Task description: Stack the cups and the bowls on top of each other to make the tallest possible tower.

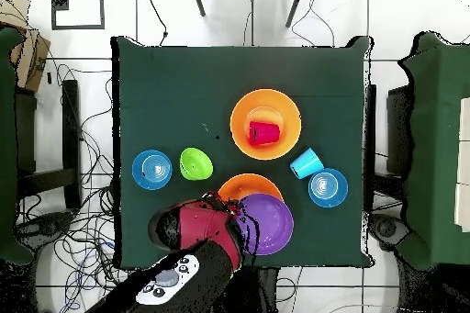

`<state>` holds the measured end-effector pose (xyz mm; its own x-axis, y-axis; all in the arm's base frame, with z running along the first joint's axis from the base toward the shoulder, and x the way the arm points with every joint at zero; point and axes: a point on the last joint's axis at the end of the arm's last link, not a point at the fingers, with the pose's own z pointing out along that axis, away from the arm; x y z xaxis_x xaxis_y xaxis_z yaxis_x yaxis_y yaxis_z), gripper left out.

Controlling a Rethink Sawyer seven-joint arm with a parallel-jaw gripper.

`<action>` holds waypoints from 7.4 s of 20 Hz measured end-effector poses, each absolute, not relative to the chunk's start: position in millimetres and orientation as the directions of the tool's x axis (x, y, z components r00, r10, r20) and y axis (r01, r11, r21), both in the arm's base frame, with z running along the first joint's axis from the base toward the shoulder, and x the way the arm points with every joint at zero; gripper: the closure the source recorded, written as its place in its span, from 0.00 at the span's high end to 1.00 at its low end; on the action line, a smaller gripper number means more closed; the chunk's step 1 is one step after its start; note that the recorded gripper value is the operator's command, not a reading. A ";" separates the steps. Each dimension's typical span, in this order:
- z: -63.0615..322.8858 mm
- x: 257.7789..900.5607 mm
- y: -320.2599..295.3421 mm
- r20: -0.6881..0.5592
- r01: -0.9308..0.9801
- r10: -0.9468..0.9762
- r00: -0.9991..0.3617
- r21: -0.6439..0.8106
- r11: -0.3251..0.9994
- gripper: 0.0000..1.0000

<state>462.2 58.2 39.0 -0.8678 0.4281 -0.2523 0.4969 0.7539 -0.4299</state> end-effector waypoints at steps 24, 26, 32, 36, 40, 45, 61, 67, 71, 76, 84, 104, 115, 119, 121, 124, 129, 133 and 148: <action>40.8 454.1 57.3 -0.262 0.516 0.445 -0.856 -0.419 0.747 0.00; 40.9 454.6 57.5 -0.263 0.520 0.448 -0.854 -0.417 0.745 0.00; 40.4 454.6 57.9 -0.264 0.524 0.453 -0.852 -0.416 0.743 1.00; 40.5 454.8 62.3 -0.266 0.523 0.451 -0.852 -0.413 0.745 1.00; 40.6 455.1 67.7 -0.268 0.521 0.447 -0.854 -0.410 0.749 1.00; 40.6 455.3 67.6 -0.269 0.523 0.449 -0.852 -0.409 0.748 1.00; 82.1 460.5 58.0 -0.307 0.595 0.512 -0.802 -0.338 0.729 1.00; 100.3 464.1 60.6 -0.327 0.613 0.524 -0.786 -0.303 0.730 1.00; 104.5 465.4 67.2 -0.333 0.609 0.519 -0.787 -0.292 0.737 1.00; 102.2 464.1 77.1 -0.331 0.601 0.511 -0.793 -0.292 0.744 1.00; 82.7 460.1 102.4 -0.340 0.595 0.501 -0.796 -0.287 0.750 1.00; 41.4 335.3 182.4 -0.338 0.518 0.432 -0.836 -0.226 0.825 1.00; 64.3 327.8 188.8 -0.334 0.541 0.466 -0.819 -0.177 0.822 1.00; 65.3 339.4 173.1 -0.330 0.583 0.512 -0.793 -0.167 0.795 1.00; 66.4 352.7 148.4 -0.319 0.627 0.561 -0.764 -0.156 0.763 1.00; 70.6 363.9 117.5 -0.315 0.668 0.605 -0.731 -0.149 0.729 1.00; 79.5 376.3 75.6 -0.319 0.718 0.657 -0.684 -0.133 0.683 1.00; 81.6 386.8 39.6 -0.321 0.768 0.707 -0.630 -0.125 0.628 1.00; 73.3 456.3 -3.2 -0.222 0.805 0.775 -0.592 -0.205 0.556 1.00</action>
